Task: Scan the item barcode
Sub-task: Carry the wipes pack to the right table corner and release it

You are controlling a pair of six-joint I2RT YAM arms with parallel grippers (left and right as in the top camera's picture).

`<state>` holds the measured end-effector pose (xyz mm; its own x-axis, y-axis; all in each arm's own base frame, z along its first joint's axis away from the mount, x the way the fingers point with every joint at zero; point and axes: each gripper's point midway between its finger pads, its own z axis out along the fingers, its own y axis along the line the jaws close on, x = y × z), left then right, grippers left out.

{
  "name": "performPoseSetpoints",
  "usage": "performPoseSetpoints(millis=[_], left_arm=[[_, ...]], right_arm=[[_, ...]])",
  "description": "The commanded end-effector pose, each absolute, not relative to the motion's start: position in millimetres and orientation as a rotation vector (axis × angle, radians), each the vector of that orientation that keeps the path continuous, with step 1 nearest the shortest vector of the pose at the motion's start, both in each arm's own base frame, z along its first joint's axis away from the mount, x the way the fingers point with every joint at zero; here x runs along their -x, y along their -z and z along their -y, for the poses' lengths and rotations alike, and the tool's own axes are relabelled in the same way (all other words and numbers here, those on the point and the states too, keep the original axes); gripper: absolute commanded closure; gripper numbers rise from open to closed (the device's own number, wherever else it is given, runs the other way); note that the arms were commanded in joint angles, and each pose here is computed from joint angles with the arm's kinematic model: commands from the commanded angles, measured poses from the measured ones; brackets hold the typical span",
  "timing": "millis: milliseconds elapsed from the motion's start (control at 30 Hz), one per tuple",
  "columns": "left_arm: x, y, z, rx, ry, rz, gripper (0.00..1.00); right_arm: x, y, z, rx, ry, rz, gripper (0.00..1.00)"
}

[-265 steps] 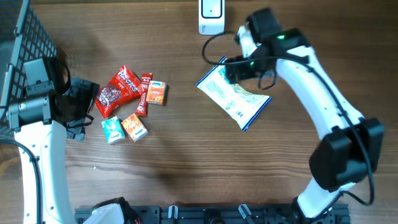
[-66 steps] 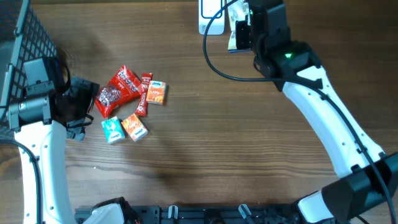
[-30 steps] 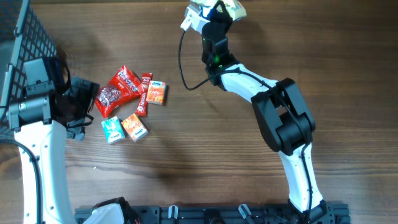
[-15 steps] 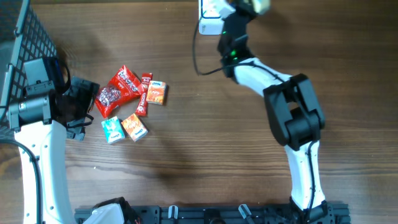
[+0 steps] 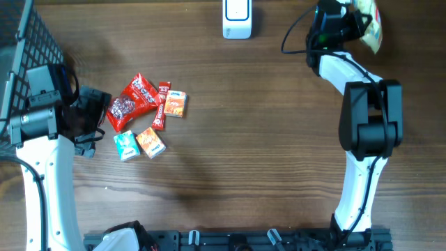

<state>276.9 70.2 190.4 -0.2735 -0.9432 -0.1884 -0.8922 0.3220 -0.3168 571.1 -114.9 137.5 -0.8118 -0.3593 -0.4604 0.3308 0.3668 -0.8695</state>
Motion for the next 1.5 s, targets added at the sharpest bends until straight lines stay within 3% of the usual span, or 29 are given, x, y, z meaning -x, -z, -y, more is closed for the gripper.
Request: performPoseSetpoints(millis=[0, 267, 533, 600, 633, 667, 767, 933, 1233, 1467], left_arm=[[-276.6, -191.1, -74.0, 1.629, 0.189, -2.253, 0.00], [-276.0, -190.8, -73.8, 1.631, 0.188, -2.255, 0.00], [-279.0, -192.2, -74.6, 1.624, 0.194, -2.244, 0.00], [-279.6, -192.3, -74.8, 1.622, 0.195, -2.242, 0.00], [-279.6, -192.3, -74.8, 1.622, 0.195, -2.242, 0.00], [-279.6, -192.3, -74.8, 1.622, 0.195, -2.242, 0.00], [-279.6, -192.3, -74.8, 1.622, 0.195, -2.242, 0.00], [-279.5, -192.3, -74.8, 1.622, 0.195, -2.243, 0.00], [-279.4, -192.2, -74.6, 1.623, 0.195, -2.243, 0.00], [-279.5, -192.3, -74.8, 1.622, 0.195, -2.243, 0.00]], right_arm=[[-556.7, -151.2, 142.6, -0.245, 1.374, -2.009, 0.96], [-503.0, -109.2, 234.2, -0.473, 1.394, -2.189, 0.96], [-496.6, -91.9, 250.2, -0.464, 1.307, -2.279, 0.94], [-500.5, -89.2, 244.8, -0.443, 1.277, -2.290, 0.68], [-501.5, -88.4, 242.9, -0.437, 1.270, -2.294, 0.43], [-503.0, -87.0, 240.7, -0.427, 1.256, -2.300, 0.27], [-506.3, -86.3, 234.0, -0.400, 1.210, -2.320, 0.02], [-522.0, -104.2, 206.4, -0.333, 0.928, -2.346, 0.00], [-528.6, -207.7, 166.5, -0.321, 0.551, -2.181, 0.00], [-503.7, -255.6, 54.6, -0.048, -0.171, -2.203, 0.00]])
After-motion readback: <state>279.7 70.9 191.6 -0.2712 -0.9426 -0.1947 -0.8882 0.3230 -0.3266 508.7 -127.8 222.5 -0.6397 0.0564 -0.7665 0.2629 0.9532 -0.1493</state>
